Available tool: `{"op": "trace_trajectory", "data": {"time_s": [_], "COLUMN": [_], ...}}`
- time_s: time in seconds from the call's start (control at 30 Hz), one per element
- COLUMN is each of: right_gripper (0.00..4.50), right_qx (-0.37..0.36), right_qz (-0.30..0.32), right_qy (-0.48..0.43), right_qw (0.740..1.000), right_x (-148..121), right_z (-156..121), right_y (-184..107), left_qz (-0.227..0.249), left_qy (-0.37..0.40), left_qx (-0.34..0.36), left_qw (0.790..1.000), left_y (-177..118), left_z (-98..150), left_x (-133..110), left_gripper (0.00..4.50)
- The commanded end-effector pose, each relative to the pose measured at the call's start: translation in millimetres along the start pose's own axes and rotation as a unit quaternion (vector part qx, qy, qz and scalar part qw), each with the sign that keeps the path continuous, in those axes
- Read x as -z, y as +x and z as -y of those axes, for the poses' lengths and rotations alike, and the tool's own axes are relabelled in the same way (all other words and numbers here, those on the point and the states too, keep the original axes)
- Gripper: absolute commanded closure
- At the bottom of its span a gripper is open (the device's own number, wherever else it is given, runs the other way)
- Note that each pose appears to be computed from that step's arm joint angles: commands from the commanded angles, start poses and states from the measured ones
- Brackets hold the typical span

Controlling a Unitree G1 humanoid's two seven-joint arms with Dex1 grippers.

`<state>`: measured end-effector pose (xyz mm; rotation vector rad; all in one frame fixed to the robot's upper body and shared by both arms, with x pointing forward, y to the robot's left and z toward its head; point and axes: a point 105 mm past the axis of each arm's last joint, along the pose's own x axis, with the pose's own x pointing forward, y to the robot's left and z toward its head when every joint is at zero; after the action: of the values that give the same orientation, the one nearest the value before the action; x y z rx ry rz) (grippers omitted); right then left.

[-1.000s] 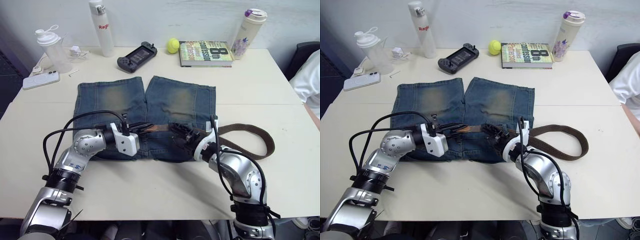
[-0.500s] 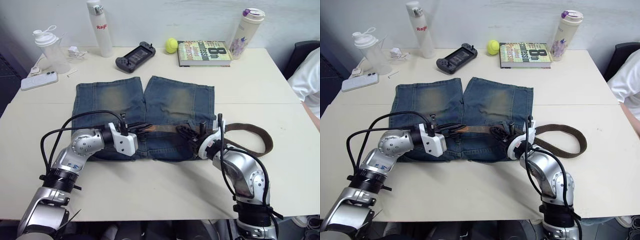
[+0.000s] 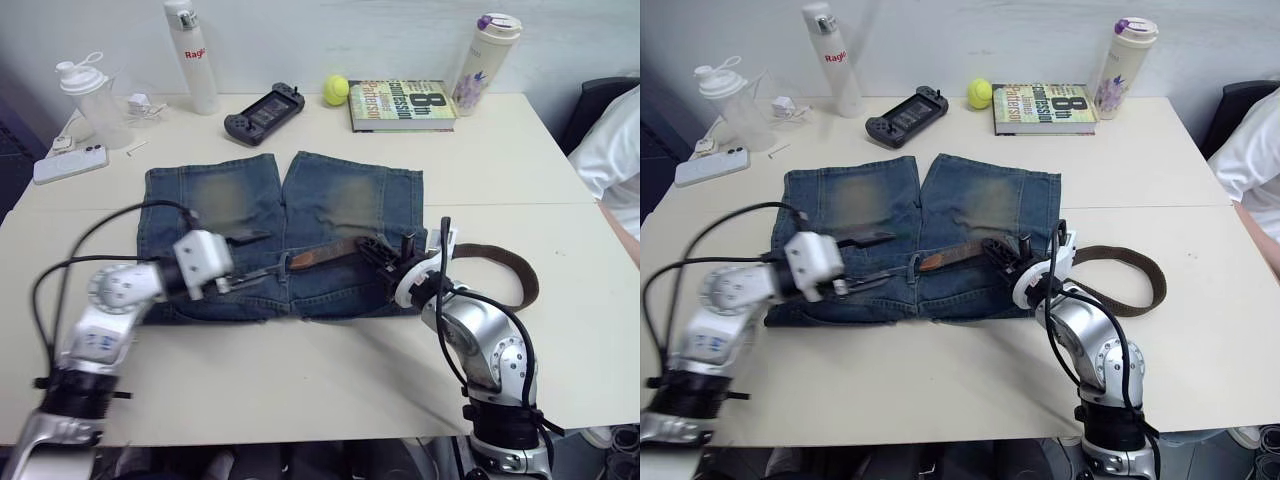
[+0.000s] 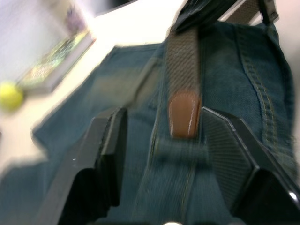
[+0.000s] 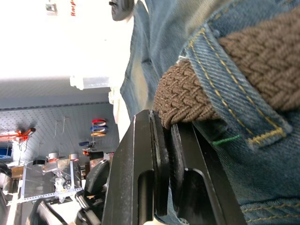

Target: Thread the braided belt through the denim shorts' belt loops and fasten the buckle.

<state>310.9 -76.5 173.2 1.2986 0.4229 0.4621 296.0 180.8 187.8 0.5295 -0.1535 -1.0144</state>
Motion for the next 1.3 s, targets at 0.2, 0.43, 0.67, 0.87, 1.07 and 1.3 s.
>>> {"op": "trace_trajectory", "data": {"time_s": [0.2,0.43,0.67,0.87,1.07,1.3], "right_gripper": [4.50,4.50,4.50,4.50,4.50,4.50], "right_qx": [-0.037,-0.026,0.005,-0.006,-0.017,-0.021], "right_qz": [-0.006,-0.034,-0.090,-0.122,-0.123,-0.117], "right_qy": [-0.025,-0.048,-0.073,-0.082,-0.077,-0.077], "right_qw": [0.999,0.998,0.993,0.989,0.989,0.990], "right_x": [20.5,37.1,56.7,71.7,73.1,69.9], "right_z": [-10.2,-0.6,19.9,15.0,11.2,9.3], "right_y": [9.8,20.5,37.6,49.4,52.8,54.0], "left_qz": [-0.028,-0.039,-0.048,-0.062,-0.044,-0.043], "left_qy": [-0.083,-0.069,0.042,0.268,0.374,0.404], "left_qx": [0.016,0.020,0.039,0.075,0.065,0.072], "left_qw": [0.996,0.997,0.997,0.959,0.924,0.911], "left_y": [-41.3,-35.8,-17.3,-6.5,-1.9,-11.5], "left_z": [2.3,4.6,2.6,4.5,0.5,3.5], "left_x": [2.5,8.2,12.2,21.9,32.1,43.4], "left_gripper": [1.70,1.70,1.70,1.70,1.70,1.70]}}
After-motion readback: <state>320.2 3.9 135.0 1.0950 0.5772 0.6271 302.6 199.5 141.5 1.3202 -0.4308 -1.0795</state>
